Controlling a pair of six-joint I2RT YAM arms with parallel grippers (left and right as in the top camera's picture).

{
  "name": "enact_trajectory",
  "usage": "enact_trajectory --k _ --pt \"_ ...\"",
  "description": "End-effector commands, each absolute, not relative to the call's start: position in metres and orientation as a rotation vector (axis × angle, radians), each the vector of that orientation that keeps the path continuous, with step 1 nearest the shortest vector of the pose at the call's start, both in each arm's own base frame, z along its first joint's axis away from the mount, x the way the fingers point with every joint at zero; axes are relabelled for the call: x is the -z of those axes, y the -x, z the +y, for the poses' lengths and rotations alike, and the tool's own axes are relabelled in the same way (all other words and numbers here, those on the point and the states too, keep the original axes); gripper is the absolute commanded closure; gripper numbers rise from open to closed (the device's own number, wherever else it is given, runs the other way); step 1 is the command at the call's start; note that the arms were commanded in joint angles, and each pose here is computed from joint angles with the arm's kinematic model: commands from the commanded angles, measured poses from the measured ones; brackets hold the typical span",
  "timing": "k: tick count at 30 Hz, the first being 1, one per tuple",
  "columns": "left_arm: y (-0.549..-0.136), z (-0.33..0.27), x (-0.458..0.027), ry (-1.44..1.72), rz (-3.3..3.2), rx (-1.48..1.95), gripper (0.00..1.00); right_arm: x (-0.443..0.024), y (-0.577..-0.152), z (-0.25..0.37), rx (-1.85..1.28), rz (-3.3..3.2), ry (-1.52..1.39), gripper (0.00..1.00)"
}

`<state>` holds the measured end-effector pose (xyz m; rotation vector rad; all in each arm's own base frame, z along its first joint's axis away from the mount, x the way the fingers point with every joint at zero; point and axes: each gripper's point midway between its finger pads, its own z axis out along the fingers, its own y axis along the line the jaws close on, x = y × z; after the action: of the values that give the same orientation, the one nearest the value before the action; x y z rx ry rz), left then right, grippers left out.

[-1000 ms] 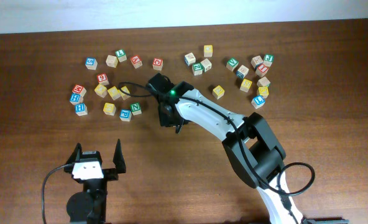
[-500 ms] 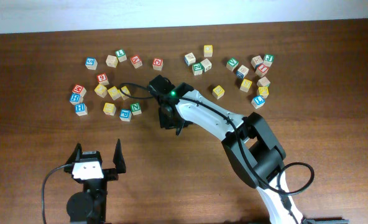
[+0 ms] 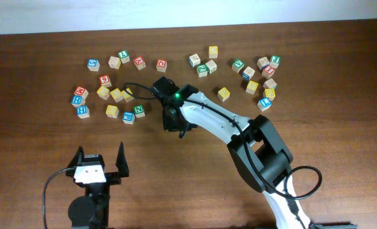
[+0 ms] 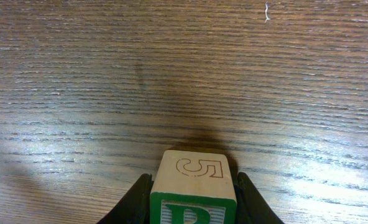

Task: Spell out RSS
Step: 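Carry the green R block toward the open table center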

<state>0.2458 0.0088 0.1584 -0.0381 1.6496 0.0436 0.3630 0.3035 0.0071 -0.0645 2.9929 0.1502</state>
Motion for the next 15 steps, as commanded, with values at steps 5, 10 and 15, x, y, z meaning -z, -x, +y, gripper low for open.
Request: enact_trajectory --k 5,10,15 --pt "-0.2459 0.0058 -0.1565 0.014 1.649 -0.042 0.01 -0.0116 -0.3625 0.3055 -0.165 2.986 0.043 0.75" --pt "-0.2459 0.0058 -0.1565 0.014 1.649 -0.042 0.01 -0.0119 -0.3629 0.3058 -0.166 2.984 0.044 0.75" --pt "-0.2459 0.0058 -0.1565 0.014 1.649 -0.042 0.01 -0.0137 -0.3647 0.3051 -0.161 2.977 0.041 0.75"
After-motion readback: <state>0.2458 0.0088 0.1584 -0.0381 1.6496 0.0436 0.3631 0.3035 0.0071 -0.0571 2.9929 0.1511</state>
